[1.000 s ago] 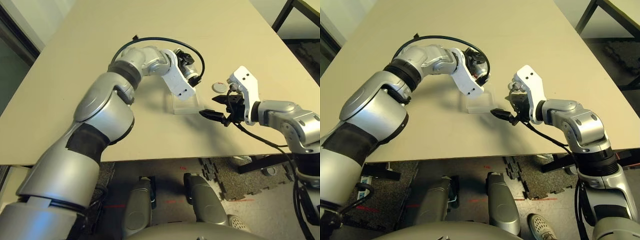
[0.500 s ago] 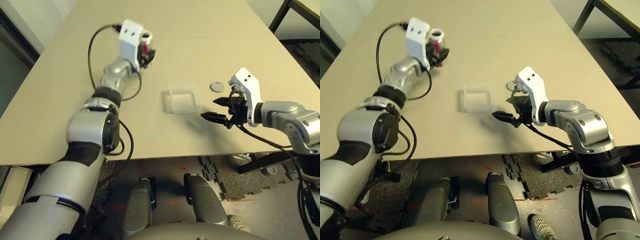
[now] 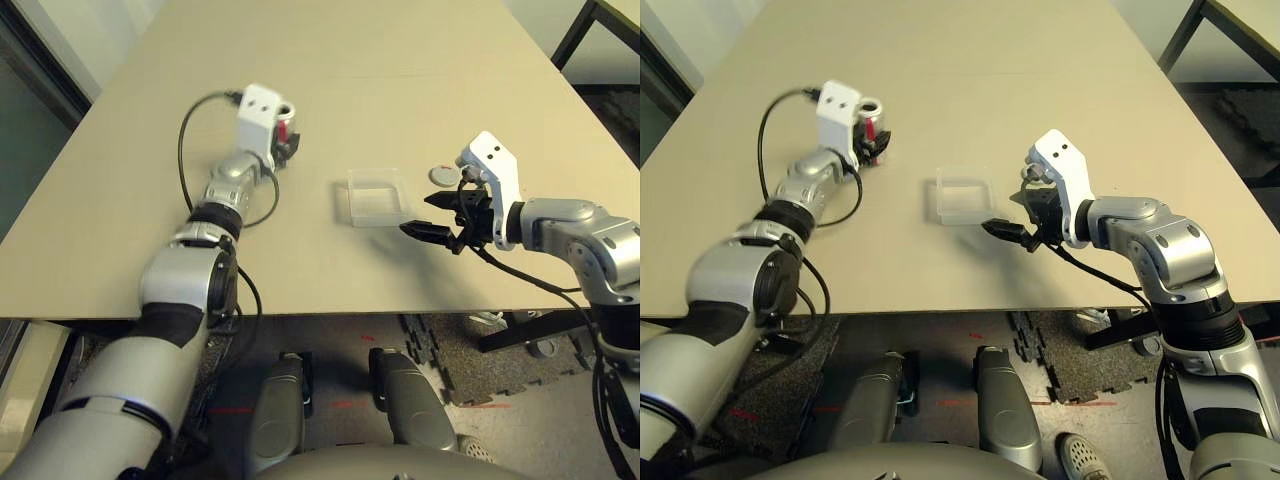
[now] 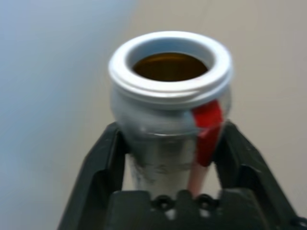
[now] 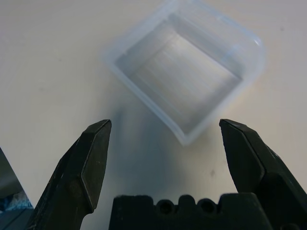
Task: Pour the medicine from the bottle into the box.
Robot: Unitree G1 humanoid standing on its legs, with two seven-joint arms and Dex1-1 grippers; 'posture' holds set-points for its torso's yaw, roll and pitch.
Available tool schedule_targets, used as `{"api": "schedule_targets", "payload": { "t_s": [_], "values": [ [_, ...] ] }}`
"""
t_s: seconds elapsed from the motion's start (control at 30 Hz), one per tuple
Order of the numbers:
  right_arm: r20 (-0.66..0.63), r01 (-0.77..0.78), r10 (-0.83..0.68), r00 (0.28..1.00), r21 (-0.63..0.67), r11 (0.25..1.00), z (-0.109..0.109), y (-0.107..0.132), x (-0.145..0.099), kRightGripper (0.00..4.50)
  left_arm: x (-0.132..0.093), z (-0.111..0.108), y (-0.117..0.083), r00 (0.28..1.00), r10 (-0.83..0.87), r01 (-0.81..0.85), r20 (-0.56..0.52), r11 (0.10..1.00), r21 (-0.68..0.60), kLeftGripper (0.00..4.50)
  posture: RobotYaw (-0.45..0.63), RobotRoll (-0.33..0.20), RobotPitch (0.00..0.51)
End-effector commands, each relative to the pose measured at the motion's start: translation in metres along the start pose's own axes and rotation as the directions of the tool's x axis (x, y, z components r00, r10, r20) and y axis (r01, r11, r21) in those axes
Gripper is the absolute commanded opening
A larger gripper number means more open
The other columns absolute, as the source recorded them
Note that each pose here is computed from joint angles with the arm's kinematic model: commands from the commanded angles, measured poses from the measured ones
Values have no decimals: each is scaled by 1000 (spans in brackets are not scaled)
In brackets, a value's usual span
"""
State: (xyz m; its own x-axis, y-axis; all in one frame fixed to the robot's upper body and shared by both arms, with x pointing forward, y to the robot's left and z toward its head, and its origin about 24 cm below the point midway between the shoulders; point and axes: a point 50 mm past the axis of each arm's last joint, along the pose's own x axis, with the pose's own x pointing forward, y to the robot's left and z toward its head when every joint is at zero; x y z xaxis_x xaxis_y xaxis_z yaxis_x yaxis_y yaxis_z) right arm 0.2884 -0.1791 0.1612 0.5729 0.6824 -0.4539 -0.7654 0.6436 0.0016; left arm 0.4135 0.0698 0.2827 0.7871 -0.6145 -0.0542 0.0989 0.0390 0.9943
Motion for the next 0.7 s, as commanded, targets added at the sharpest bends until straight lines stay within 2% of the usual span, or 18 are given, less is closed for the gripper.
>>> {"api": "schedule_targets", "payload": {
  "t_s": [0.03, 0.07, 0.13, 0.17, 0.37, 0.7],
  "values": [
    [-7, 1, -1, 1000, 2, 1000, -4, -1, 4, 4500, 15, 36, -39, 952, -299, 201, 68, 777, 597, 2807, -140, 0, 129],
    [2, 4, -4, 1000, 5, 1000, -4, -2, 5, 4500, 16, 37, -50, 932, -361, 236, 33, 673, 701, 2807, -146, 0, 128],
    [17, 12, -12, 1000, 9, 1000, -3, -2, 7, 4500, 17, 39, -70, 891, -454, 240, 17, 502, 831, 2807, -167, 0, 124],
    [22, 14, -14, 1000, 8, 1000, -3, -2, 8, 4500, 17, 40, -77, 877, -481, 239, 10, 452, 859, 2807, -177, 0, 124],
    [45, 27, -28, 999, 14, 1000, -1, -1, 9, 4500, 24, 58, -78, 882, -464, 176, 84, 489, 854, 2807, -211, 0, 125],
    [37, 31, -32, 999, 13, 999, -2, -2, 5, 4500, 22, 57, -75, 889, -440, 195, 126, 613, 766, 2807, -184, 0, 133]
  ]
}}
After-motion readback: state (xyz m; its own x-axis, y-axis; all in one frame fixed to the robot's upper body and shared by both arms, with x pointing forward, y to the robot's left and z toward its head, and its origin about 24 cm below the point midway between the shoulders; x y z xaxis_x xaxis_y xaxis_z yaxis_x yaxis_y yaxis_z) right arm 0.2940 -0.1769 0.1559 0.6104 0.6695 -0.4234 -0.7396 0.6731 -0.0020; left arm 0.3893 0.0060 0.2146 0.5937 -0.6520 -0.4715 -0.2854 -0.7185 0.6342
